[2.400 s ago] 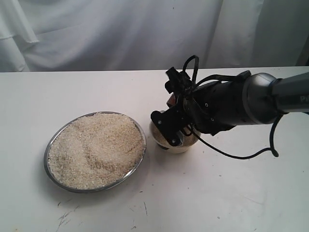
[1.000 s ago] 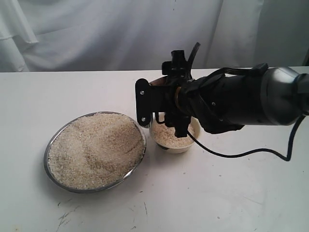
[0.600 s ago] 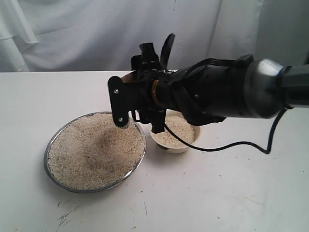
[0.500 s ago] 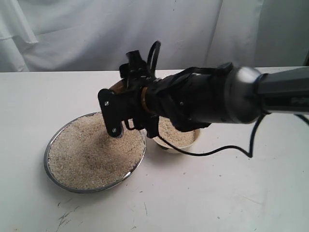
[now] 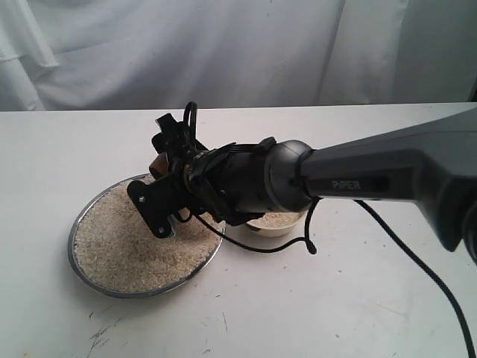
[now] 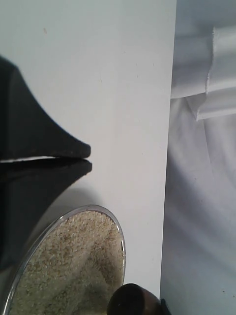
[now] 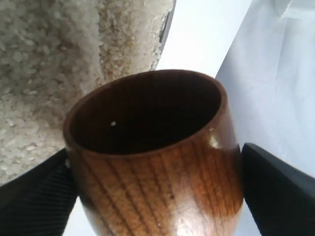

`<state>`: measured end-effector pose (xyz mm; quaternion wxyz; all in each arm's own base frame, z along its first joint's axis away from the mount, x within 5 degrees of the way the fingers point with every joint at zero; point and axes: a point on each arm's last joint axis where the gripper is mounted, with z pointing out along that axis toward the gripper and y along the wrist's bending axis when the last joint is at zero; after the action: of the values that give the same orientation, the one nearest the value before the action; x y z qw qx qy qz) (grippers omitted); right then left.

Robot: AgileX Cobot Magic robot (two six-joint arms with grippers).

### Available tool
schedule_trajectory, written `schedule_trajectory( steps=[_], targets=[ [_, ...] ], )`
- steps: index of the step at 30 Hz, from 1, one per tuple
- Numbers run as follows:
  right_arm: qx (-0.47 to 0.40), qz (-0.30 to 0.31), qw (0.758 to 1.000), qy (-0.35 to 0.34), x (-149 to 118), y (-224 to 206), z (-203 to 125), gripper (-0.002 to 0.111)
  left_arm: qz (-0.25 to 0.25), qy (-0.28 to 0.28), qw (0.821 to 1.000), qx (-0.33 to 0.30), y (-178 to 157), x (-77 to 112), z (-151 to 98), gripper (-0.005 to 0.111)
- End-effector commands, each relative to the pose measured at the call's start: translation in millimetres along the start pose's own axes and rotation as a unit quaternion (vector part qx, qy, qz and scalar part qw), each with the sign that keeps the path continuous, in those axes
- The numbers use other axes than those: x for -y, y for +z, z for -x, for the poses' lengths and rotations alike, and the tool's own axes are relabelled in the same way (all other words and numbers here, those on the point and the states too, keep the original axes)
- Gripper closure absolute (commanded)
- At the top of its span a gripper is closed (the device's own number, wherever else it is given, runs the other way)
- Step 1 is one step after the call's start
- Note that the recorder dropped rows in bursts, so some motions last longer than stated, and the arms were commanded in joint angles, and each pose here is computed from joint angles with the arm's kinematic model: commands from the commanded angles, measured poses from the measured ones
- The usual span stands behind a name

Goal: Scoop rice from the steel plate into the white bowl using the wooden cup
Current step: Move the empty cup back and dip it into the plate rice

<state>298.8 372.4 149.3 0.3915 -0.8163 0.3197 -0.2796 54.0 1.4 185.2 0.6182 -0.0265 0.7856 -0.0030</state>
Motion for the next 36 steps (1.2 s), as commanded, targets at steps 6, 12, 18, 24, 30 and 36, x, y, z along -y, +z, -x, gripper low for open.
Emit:
schedule_trajectory(
  steps=[6,12,18,24,30,36],
  targets=[
    [0.017,-0.014,0.996,-0.083,5.9,0.6,18.2,0.108,0.001,-0.001,1.0,0.003,0.2,-0.1,-0.8,0.107],
    [0.029,0.0,0.995,-0.1,-5.5,8.5,23.1,0.108,0.001,-0.001,1.0,0.003,0.2,-0.1,-0.8,0.107],
    [0.05,0.011,0.992,-0.112,-14.6,13.9,28.8,0.108,0.001,-0.001,1.0,0.003,0.2,-0.1,-0.8,0.107],
    [0.086,0.016,0.991,-0.097,-15.6,11.6,38.3,0.108,0.001,-0.001,1.0,0.003,0.2,-0.1,-0.8,0.107],
    [0.094,0.025,0.993,-0.067,-16.8,10.9,40.9,0.108,0.001,-0.001,1.0,0.003,0.2,-0.1,-0.8,0.107],
    [0.109,0.026,0.994,-0.003,-7.6,2.9,41.1,0.108,0.001,-0.001,1.0,0.003,0.2,-0.1,-0.8,0.107]
  ],
)
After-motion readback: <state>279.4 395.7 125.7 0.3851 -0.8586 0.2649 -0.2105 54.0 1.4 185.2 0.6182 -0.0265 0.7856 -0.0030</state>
